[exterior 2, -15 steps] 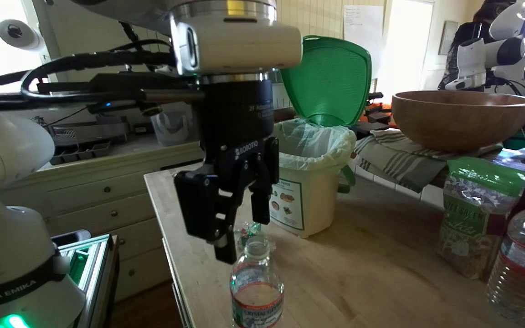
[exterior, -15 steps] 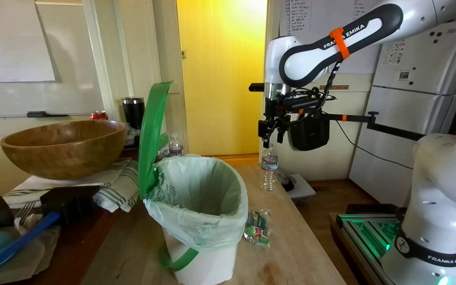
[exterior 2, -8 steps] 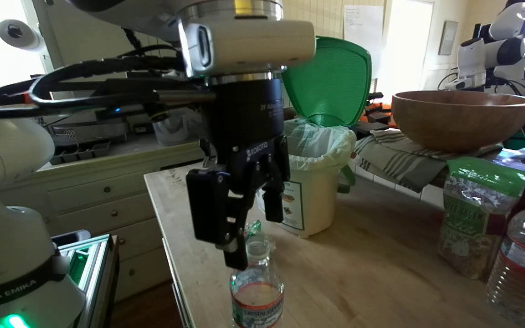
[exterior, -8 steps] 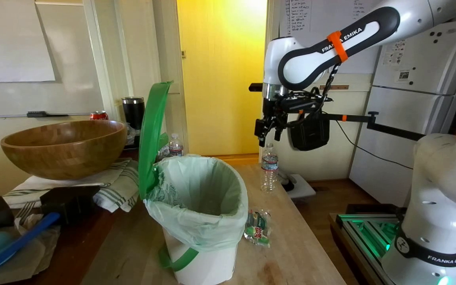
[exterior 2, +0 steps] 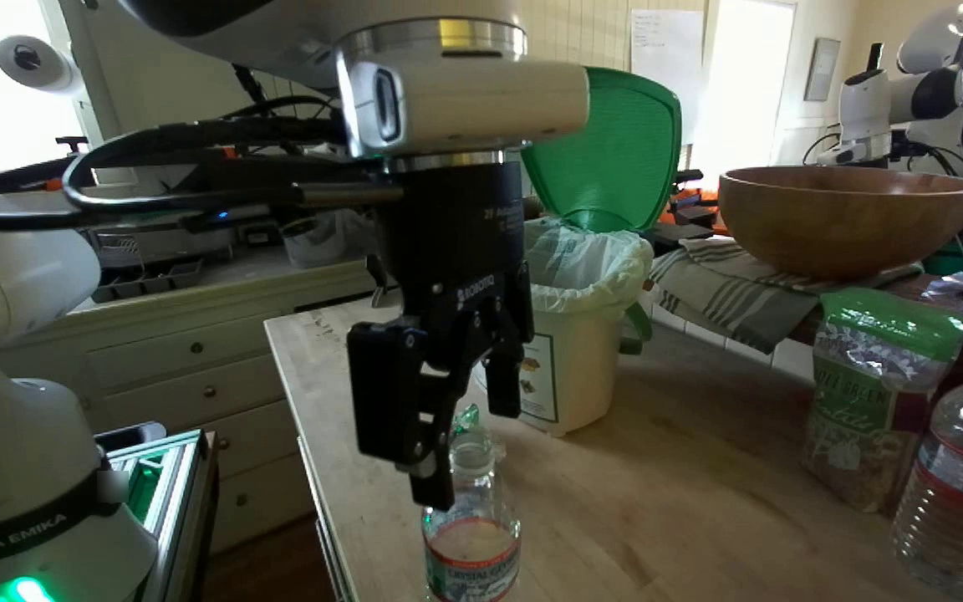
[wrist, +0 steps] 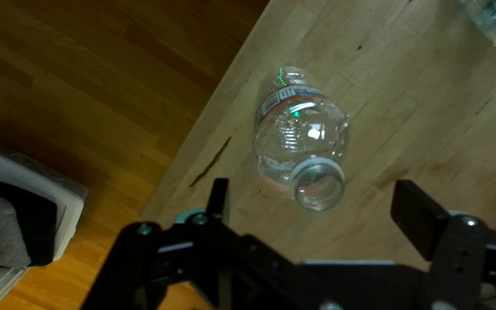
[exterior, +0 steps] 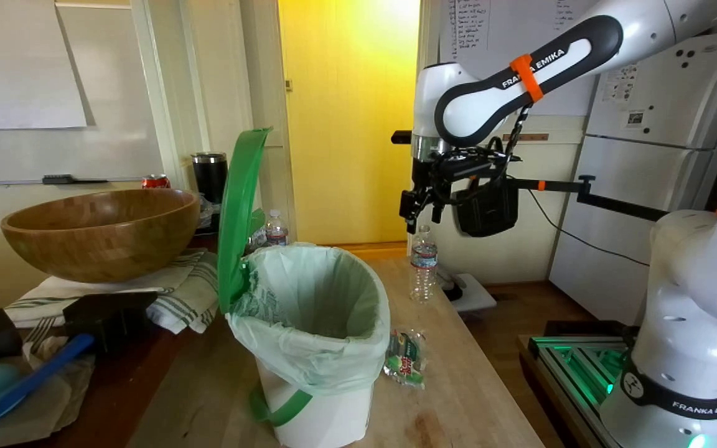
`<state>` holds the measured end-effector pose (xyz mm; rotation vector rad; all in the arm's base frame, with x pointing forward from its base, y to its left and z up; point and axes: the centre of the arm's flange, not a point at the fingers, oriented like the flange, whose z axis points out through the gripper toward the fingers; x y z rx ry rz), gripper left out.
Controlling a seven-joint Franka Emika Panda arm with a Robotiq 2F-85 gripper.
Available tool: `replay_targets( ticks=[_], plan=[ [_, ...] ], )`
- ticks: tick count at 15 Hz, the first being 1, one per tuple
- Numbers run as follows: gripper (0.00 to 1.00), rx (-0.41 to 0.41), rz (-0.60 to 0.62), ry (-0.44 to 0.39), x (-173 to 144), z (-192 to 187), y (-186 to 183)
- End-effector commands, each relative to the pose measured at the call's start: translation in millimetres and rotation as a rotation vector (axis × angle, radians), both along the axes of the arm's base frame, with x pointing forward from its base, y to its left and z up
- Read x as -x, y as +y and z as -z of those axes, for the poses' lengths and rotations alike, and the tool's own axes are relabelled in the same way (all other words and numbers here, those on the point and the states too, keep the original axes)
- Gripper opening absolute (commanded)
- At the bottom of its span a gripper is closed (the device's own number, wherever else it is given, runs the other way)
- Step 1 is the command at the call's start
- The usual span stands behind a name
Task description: Put the bottles in the bin and close the bin
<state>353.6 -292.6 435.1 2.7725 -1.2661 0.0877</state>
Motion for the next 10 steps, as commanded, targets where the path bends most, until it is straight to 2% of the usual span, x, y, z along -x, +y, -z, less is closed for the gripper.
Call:
replay_targets(
  ticks=[1, 8, 10],
  plan=[
    [0.71, 0.008, -0.011, 0.023, -2.8, 7.4, -1.5],
    [0.16, 0.003, -0.008, 0.032, -2.8, 9.6, -2.6],
    [0.08, 0.005, -0.007, 0.030, -3.1, 8.3, -2.9]
  ],
)
